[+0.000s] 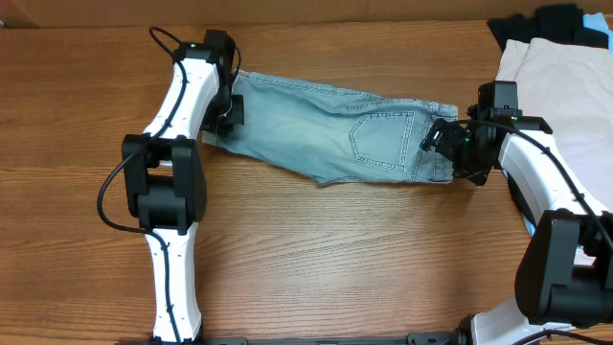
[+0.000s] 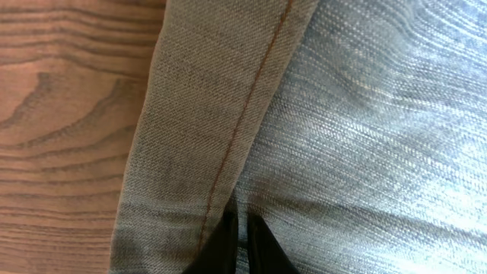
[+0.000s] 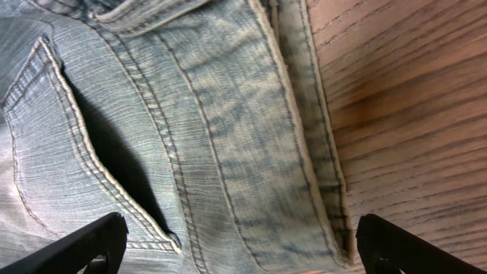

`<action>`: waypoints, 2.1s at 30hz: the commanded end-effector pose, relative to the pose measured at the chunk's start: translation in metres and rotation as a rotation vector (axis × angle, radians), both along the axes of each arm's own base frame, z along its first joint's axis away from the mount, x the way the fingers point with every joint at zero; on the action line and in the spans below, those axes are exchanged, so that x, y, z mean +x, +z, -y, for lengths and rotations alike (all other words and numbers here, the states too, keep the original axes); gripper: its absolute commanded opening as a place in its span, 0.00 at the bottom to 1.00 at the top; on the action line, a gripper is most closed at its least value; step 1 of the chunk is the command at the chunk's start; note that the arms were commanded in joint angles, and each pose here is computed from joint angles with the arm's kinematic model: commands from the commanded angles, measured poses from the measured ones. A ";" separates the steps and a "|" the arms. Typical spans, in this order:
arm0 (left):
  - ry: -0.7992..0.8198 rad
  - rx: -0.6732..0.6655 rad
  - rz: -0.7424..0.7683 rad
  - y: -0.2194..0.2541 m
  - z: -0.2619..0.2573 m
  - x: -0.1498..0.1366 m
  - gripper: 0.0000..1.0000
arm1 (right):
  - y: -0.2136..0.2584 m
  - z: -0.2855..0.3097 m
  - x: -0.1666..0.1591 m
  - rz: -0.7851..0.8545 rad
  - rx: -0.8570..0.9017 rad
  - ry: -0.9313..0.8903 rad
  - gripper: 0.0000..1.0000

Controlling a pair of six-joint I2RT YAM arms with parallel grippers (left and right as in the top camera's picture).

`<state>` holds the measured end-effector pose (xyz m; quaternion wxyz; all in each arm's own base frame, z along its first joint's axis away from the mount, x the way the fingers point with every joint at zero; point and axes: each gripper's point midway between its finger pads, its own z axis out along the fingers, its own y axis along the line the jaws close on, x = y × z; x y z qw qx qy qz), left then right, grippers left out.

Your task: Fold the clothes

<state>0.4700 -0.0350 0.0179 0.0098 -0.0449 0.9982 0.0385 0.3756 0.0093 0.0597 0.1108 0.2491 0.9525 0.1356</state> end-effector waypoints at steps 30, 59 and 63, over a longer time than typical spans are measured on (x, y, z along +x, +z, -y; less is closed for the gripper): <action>0.137 0.168 -0.321 -0.022 -0.074 -0.086 0.24 | 0.002 -0.024 0.029 0.142 0.038 0.174 1.00; 0.062 -0.286 0.255 0.159 -0.005 0.035 0.58 | -0.079 -0.092 0.024 0.021 0.225 0.337 0.20; 0.066 -0.268 0.253 0.158 -0.008 0.035 0.57 | -0.062 -0.070 0.034 0.036 0.222 0.286 0.04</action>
